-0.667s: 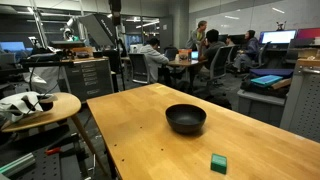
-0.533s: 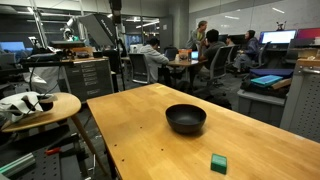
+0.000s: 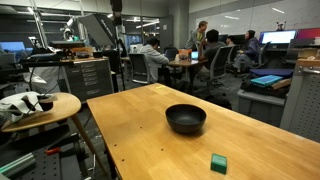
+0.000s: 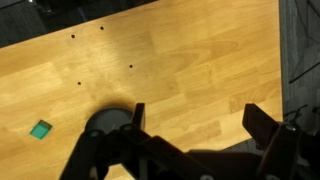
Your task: Put the block in the bowl
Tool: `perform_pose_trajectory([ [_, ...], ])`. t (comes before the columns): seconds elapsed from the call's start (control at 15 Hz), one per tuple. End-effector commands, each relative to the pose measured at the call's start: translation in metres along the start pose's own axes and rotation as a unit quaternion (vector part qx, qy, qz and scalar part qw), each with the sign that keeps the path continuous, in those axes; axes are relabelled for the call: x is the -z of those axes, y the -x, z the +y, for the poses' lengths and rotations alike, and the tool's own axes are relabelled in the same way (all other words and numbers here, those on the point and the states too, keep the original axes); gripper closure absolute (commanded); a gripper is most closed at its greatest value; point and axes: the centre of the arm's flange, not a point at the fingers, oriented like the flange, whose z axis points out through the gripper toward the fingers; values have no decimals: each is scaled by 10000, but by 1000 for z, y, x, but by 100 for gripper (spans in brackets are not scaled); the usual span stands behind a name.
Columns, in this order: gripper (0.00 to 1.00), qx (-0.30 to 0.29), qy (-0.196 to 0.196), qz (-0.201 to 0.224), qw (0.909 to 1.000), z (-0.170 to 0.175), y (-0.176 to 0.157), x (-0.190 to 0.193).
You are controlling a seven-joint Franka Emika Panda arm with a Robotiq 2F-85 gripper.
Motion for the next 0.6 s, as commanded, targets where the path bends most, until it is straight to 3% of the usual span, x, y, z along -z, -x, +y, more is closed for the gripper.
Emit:
perform_pose_trajectory([
  [0.0, 0, -651, 305, 265, 9971, 4, -22, -9],
  [0.27, 0, -1370, 540, 457, 9880, 36, -50, -26],
  [0.53, 0, -1939, 613, 409, 9782, 91, -74, -41],
])
